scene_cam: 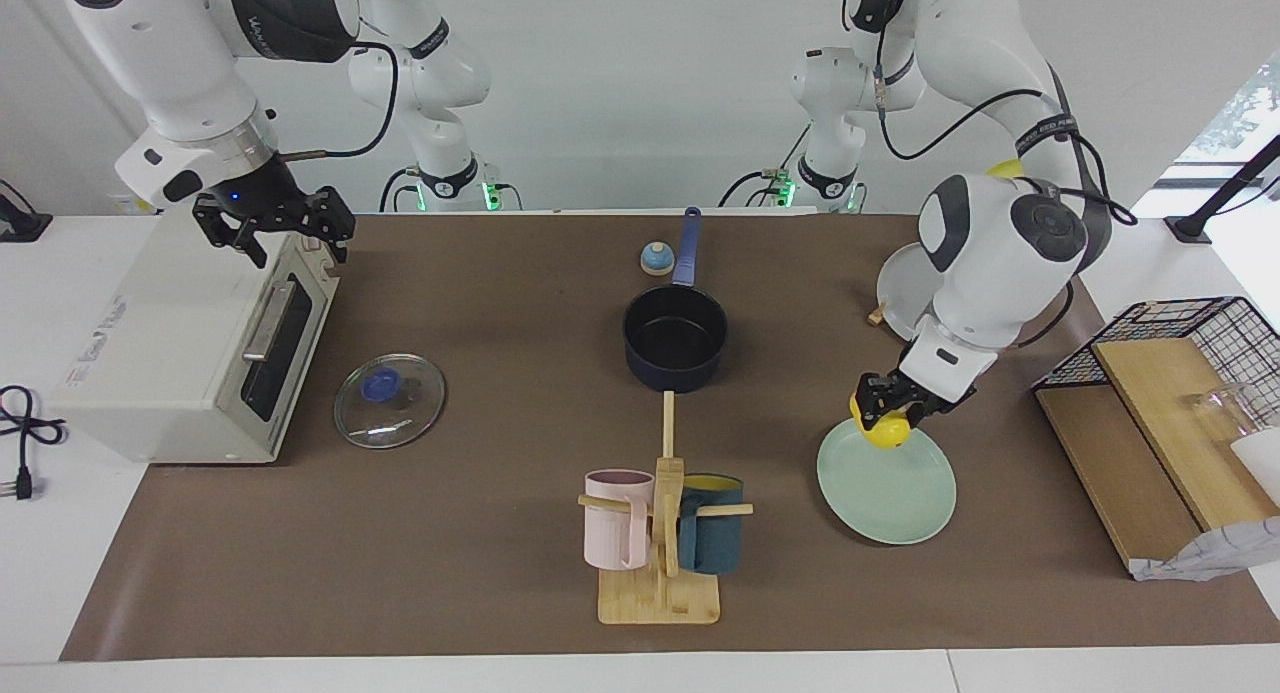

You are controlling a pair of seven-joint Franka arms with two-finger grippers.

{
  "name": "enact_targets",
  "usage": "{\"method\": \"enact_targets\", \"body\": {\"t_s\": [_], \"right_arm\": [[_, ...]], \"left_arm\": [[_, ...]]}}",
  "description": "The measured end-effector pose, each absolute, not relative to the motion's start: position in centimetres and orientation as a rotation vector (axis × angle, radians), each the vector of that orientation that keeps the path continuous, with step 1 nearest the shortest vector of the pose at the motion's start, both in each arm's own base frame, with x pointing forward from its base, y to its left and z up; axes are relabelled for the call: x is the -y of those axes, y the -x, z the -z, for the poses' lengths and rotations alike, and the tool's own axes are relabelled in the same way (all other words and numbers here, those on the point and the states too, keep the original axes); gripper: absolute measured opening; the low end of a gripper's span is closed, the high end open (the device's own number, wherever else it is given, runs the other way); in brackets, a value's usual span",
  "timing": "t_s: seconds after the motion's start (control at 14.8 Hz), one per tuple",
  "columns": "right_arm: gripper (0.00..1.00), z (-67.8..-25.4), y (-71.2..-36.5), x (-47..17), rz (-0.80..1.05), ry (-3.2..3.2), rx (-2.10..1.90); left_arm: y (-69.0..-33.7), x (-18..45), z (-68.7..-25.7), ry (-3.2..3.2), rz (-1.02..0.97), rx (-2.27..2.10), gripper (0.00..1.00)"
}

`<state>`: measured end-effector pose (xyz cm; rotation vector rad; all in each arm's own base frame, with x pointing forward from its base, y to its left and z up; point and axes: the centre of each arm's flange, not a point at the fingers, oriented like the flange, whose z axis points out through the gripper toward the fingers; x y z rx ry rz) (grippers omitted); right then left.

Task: Transfer potato from pot to plate

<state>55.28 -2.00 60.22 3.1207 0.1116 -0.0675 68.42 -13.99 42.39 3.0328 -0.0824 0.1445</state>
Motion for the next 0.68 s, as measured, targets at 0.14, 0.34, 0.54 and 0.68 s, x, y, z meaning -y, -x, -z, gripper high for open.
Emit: {"method": "enact_targets", "body": {"t_s": [0.14,0.34,0.54,0.68], "right_arm": [[1.0,-60.2,-55.3,1.9,0.067,-3.121,-0.115],[1.0,-60.2,-55.3,1.8,0.067,-3.123,-0.117],[1.0,-60.2,-55.3,1.8,0.067,-3.124,-0.117],[1.0,-60.2,-55.3,1.8,0.067,-3.124,-0.117]], "left_arm": [[-69.7,12.8,-38.5,-3.041,-0.145,0.123,0.59],[-70.1,12.6,-35.2,-3.055,-0.121,0.161,0.59],[-69.7,12.7,-33.7,-3.057,-0.116,0.172,0.59],[-69.6,12.7,-33.5,-3.056,-0.117,0.181,0.66]]}}
